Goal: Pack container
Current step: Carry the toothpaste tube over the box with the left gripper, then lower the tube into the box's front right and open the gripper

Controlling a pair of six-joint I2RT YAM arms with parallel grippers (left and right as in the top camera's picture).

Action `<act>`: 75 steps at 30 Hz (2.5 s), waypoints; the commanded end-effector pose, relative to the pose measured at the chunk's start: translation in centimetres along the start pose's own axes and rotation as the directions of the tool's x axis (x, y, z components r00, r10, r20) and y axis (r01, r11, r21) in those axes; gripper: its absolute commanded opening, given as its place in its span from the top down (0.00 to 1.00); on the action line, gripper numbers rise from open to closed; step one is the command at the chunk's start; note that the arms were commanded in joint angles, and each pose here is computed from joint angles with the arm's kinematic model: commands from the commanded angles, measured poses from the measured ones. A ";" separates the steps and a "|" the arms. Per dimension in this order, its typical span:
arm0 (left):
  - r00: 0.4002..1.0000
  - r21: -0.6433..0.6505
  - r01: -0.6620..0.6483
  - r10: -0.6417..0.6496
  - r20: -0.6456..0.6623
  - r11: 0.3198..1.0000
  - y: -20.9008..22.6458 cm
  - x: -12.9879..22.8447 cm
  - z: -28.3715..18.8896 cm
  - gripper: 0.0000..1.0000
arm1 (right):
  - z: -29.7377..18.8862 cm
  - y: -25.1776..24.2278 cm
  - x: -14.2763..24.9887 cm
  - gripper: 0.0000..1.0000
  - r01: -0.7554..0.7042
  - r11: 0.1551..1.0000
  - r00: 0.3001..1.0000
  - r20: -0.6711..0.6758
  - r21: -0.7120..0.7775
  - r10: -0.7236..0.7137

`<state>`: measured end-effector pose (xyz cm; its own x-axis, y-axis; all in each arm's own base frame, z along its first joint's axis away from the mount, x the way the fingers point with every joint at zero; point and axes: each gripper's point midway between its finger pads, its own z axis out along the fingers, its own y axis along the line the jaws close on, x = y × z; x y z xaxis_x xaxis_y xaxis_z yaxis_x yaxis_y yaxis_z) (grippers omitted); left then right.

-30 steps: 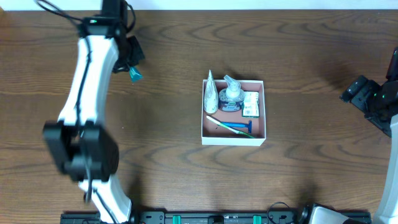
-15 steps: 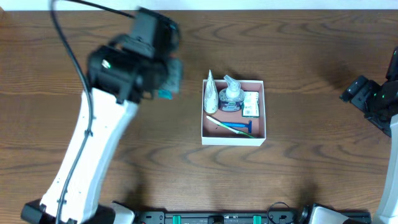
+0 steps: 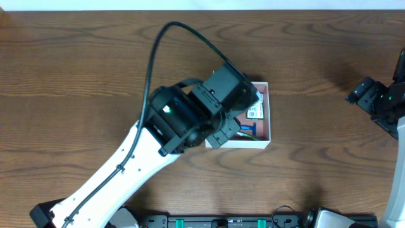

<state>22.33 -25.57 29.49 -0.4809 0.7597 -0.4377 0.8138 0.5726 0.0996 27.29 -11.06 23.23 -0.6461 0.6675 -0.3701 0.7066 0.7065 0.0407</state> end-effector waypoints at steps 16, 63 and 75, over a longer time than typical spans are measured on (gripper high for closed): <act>0.883 0.091 -0.435 0.445 -0.149 0.896 -1.0 0.1 7.6 0.89 | -0.3 -0.1 -0.4 0.01 -0.018 1.000 1.000 0.012 0.001 0.018; 0.738 0.234 -0.578 0.623 -0.258 0.782 -3.1 1.2 15.1 0.42 | -0.3 -0.1 -0.4 0.01 -0.018 1.000 1.000 0.012 0.001 0.018; 0.872 -0.122 -0.488 0.478 -0.101 0.864 -0.8 1.4 -0.9 0.02 | -0.3 -0.1 -0.4 0.01 -0.018 1.000 1.000 0.012 0.001 0.018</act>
<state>20.21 -27.63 26.65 0.0768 0.9794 -0.1868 0.9396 -0.0085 0.3421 27.29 -11.06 23.23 -0.6461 0.6675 -0.3701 0.7066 0.7065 0.0407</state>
